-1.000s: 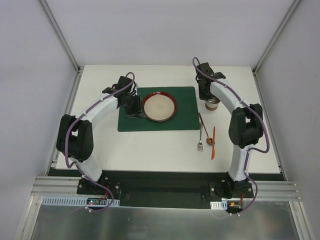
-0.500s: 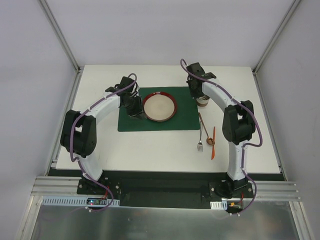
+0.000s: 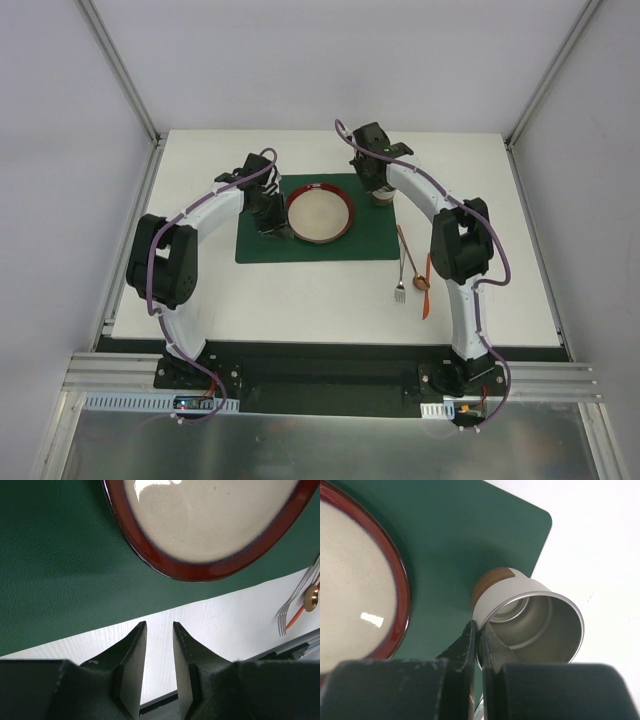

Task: Set the dinner table for one person
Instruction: Move the cup to the napkin.

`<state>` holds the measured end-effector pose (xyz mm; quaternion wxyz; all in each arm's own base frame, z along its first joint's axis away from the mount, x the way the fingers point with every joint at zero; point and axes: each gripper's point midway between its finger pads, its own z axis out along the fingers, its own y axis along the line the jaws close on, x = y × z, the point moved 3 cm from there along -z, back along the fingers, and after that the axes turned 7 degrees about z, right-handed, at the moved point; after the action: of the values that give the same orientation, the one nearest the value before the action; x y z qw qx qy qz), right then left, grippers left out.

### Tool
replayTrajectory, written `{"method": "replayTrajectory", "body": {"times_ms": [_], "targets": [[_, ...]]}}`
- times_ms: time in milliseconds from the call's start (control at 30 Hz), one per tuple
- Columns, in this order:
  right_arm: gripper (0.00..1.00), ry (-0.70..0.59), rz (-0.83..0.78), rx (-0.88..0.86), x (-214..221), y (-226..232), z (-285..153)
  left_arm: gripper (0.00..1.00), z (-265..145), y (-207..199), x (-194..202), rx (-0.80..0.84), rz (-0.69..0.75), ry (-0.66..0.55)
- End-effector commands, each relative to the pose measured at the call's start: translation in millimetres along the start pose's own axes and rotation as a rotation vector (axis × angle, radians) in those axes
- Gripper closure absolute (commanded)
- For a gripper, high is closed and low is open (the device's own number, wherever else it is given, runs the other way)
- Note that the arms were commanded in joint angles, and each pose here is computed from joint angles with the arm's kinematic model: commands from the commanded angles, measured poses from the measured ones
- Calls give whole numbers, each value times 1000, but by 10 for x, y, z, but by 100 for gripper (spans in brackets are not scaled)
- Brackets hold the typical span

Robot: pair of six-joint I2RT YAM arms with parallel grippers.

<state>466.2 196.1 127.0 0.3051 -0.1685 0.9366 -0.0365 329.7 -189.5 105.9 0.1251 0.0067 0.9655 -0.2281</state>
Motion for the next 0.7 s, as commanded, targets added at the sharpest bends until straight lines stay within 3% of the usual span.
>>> {"method": "replayTrajectory", "body": {"times_ms": [0,600,667], "targets": [[100,-45,-32,-37,-187,63,-15,73,-38,-62,-78,29,36,-17],[100,-31,-122,-116,-144,249,104,73,4,-57,-85,38,30,-2],[93,-25,-125,-103,-135,245,111,73,-3,-61,-91,39,34,-5]]}}
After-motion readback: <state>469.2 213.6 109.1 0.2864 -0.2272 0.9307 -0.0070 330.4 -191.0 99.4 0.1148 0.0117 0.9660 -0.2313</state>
